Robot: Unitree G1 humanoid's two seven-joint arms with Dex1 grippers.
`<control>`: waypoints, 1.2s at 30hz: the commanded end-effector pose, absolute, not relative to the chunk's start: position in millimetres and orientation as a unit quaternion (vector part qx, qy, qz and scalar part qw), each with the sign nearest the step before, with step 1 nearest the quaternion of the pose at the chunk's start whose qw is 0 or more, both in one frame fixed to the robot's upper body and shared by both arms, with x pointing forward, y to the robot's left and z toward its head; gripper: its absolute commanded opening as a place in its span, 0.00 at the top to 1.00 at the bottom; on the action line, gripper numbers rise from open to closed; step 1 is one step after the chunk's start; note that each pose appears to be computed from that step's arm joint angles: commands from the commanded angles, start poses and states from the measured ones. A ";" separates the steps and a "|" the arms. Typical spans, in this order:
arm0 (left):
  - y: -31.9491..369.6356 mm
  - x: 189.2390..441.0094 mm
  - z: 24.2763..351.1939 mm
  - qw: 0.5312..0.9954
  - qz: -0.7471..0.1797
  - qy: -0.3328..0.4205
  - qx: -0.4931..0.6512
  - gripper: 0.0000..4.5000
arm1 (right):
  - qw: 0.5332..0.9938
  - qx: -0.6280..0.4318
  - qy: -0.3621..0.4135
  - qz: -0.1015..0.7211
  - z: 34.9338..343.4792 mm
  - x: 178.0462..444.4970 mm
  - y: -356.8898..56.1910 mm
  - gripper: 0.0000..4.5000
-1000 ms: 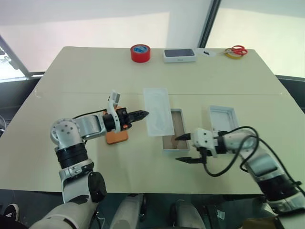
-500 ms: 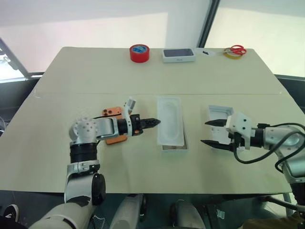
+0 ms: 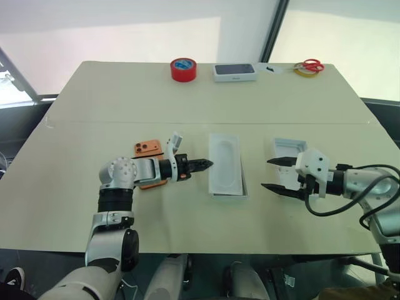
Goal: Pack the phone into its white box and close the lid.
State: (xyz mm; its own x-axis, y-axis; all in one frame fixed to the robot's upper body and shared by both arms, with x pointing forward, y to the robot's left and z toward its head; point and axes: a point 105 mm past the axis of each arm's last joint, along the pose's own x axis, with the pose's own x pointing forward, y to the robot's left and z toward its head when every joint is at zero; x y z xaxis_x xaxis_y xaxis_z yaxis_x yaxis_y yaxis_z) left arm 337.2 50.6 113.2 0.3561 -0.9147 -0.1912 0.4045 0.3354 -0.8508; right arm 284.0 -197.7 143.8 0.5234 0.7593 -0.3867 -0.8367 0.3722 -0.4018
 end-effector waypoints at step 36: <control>159.3 303.6 140.2 0.888 -0.454 -0.013 0.073 0.13 | 0.759 -0.403 0.113 0.498 102.5 321.8 -116.3 0.98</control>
